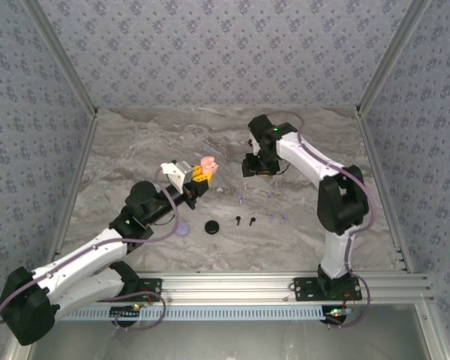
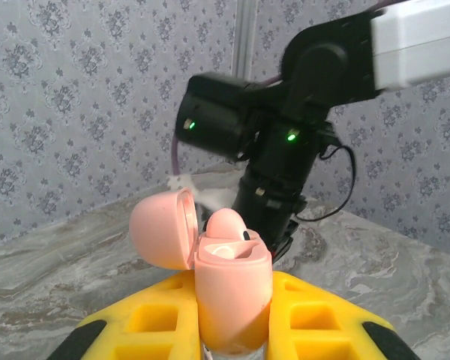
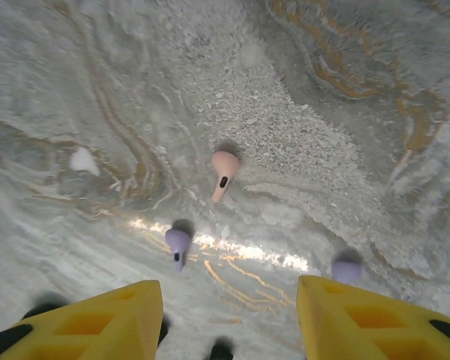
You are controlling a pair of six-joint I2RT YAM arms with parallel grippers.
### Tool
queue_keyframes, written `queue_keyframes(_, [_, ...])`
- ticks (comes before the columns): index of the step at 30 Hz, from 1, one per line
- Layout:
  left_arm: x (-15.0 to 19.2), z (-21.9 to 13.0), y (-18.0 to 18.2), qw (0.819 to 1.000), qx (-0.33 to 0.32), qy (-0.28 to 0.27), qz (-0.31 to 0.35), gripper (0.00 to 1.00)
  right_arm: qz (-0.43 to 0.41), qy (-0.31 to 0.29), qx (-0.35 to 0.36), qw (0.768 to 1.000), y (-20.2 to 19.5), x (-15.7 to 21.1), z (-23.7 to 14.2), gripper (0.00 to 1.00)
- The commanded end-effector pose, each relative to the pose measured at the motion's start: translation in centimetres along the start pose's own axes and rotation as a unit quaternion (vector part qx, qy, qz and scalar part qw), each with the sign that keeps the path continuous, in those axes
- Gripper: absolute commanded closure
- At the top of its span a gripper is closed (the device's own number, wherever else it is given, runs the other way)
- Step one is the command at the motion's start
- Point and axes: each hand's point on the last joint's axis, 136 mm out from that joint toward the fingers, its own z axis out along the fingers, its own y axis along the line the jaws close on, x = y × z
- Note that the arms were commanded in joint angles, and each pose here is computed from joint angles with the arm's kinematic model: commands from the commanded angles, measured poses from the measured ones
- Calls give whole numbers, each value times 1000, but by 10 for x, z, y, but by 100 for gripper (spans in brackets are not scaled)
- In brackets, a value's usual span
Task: Insert wireless bluetooth earbuds into charging case
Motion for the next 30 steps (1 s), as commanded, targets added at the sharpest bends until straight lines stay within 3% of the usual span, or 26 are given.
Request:
queue_keyframes(1, [-3,-4,1,1000,-7,-10,1,100,-11,45,34,998,-7,5,19,49])
queue_keyframes(14, [-4,-4,2,1000,-12,-10,-2,100,-2,78,42,996,1,-7,74,56])
queue_keyframes(30, [-6,-5,3,1000,-13,-11,-2,100,-15,97,69,993,1,-2,93,64])
